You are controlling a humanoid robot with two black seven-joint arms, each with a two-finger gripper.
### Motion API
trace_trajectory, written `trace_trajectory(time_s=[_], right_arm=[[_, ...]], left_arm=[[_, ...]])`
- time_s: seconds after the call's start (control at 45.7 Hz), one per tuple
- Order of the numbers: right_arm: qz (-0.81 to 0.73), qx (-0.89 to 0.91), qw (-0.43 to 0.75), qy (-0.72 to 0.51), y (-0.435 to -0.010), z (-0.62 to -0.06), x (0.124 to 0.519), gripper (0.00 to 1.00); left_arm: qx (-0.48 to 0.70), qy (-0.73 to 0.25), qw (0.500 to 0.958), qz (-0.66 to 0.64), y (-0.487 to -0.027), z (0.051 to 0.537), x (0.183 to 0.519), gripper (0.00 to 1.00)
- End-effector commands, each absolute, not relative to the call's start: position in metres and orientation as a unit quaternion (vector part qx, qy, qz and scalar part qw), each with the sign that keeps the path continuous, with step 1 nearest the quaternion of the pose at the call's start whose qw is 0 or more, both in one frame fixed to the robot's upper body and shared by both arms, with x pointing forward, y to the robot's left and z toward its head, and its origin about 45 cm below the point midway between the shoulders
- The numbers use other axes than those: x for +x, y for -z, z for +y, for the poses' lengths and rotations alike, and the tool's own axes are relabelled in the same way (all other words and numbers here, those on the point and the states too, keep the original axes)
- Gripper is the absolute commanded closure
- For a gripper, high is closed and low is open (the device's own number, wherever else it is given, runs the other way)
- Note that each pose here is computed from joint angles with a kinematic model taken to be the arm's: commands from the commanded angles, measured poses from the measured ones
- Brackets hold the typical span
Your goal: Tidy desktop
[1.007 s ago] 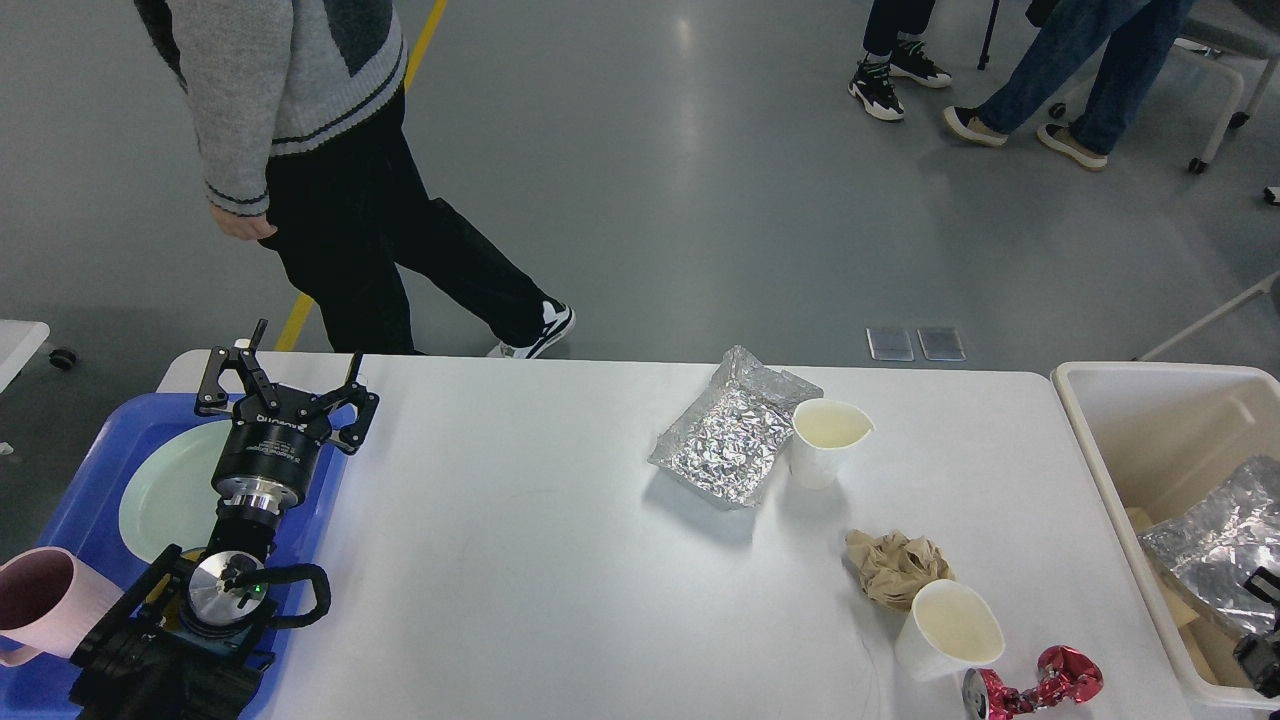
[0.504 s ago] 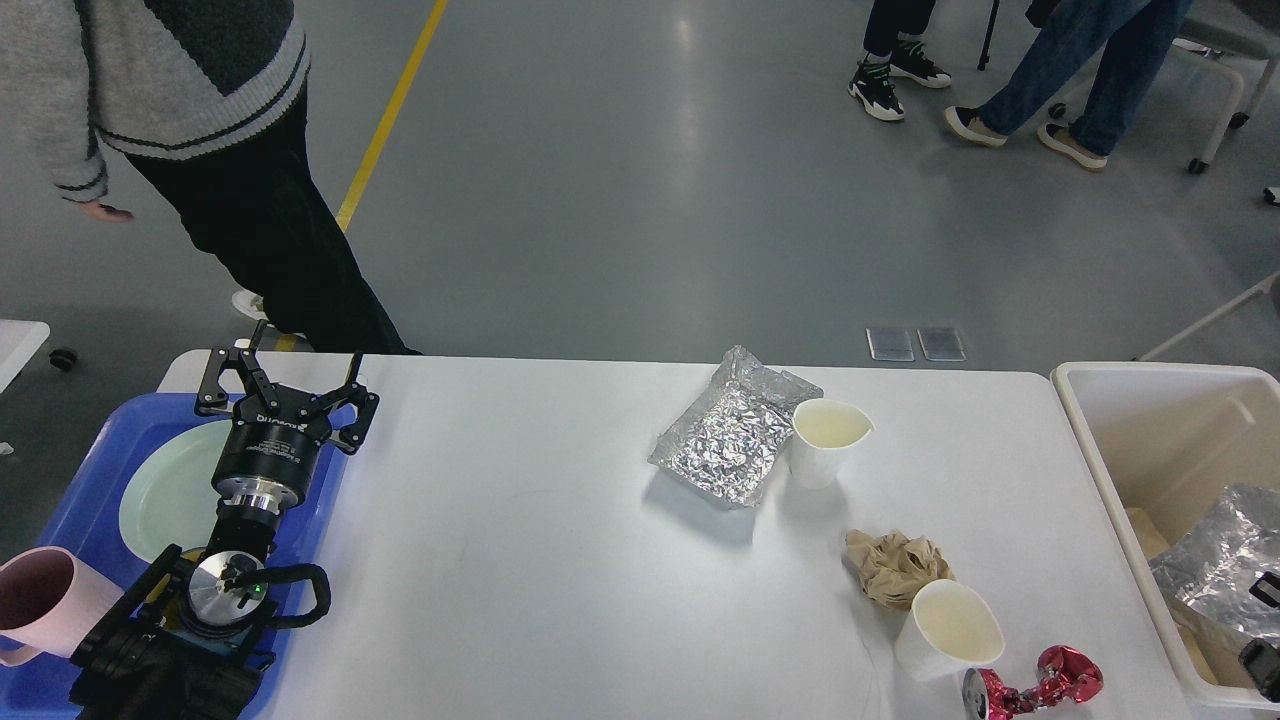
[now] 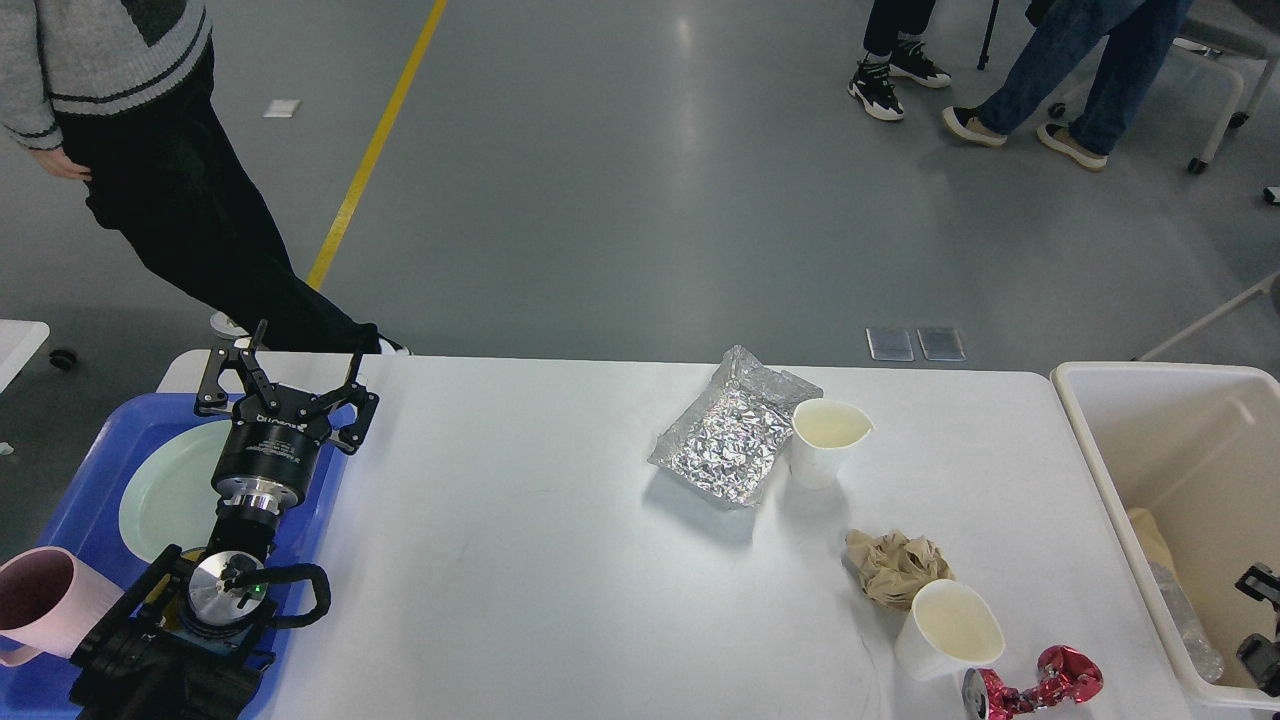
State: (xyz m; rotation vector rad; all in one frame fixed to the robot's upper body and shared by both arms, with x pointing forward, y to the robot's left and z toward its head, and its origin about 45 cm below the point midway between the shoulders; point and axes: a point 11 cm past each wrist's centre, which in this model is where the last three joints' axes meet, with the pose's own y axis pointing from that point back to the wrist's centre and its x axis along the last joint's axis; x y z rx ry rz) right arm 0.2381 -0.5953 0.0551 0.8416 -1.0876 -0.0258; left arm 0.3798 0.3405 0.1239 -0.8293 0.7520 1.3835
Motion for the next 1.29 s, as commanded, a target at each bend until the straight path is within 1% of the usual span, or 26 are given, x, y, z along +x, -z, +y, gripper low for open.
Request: trace_trajectory(time_s=[0.0,0.131,0.219,0.307,0.372,0.394,0.482,0.504,0.635,0.745,0.876,0.985,1.27], right_arm=[[-0.511,0.399,0.761,0.029,-0.082,-0.605,0.26,0.0],[-0.501,0.44,0.744,0.044,-0.105,-0.591,0.297,0.0],[-0.476,0.471,0.742,0.033,-0.13,-0.574,0.333,0.0],[-0.443,0.501,0.743,0.037,-0.157,-0.555,0.36,0.0],[-0.423,0.514,0.746,0.029,-0.186,-0.544,0.381,0.0],[-0.413,0.517,0.749,0.023,-0.203,-0.538,0.391,0.0],[-0.375,0.54,0.753,0.022,-0.237,-0.512,0.407,0.0],[-0.355,0.551,0.755,0.021,-0.258,-0.496,0.414,0.0],[-0.297,0.562,0.772,-0.004,-0.314,-0.439,0.429,0.0],[-0.27,0.581,0.767,-0.045,-0.37,-0.385,0.439,0.0],[-0.214,0.606,0.763,-0.07,-0.412,-0.327,0.433,0.0],[-0.16,0.626,0.759,-0.073,-0.432,-0.291,0.41,0.0],[-0.024,0.661,0.743,-0.1,-0.436,-0.209,0.33,0.0]], left_arm=[[-0.362,-0.604,0.629,0.328,-0.124,0.341,0.38,0.04],[-0.362,-0.604,0.629,0.328,-0.124,0.341,0.38,0.04],[-0.362,-0.604,0.629,0.328,-0.124,0.341,0.38,0.04],[-0.361,-0.604,0.63,0.328,-0.124,0.34,0.38,0.04],[-0.362,-0.604,0.629,0.328,-0.124,0.341,0.38,0.04],[-0.362,-0.604,0.63,0.328,-0.124,0.34,0.38,0.04],[-0.361,-0.604,0.63,0.328,-0.124,0.34,0.38,0.04],[-0.362,-0.604,0.63,0.329,-0.124,0.34,0.38,0.04],[-0.361,-0.604,0.63,0.328,-0.124,0.34,0.38,0.04],[-0.361,-0.604,0.63,0.328,-0.124,0.34,0.38,0.04],[-0.362,-0.604,0.63,0.329,-0.124,0.34,0.38,0.04],[-0.362,-0.604,0.63,0.329,-0.124,0.34,0.38,0.04],[-0.362,-0.604,0.63,0.329,-0.124,0.34,0.38,0.04]])
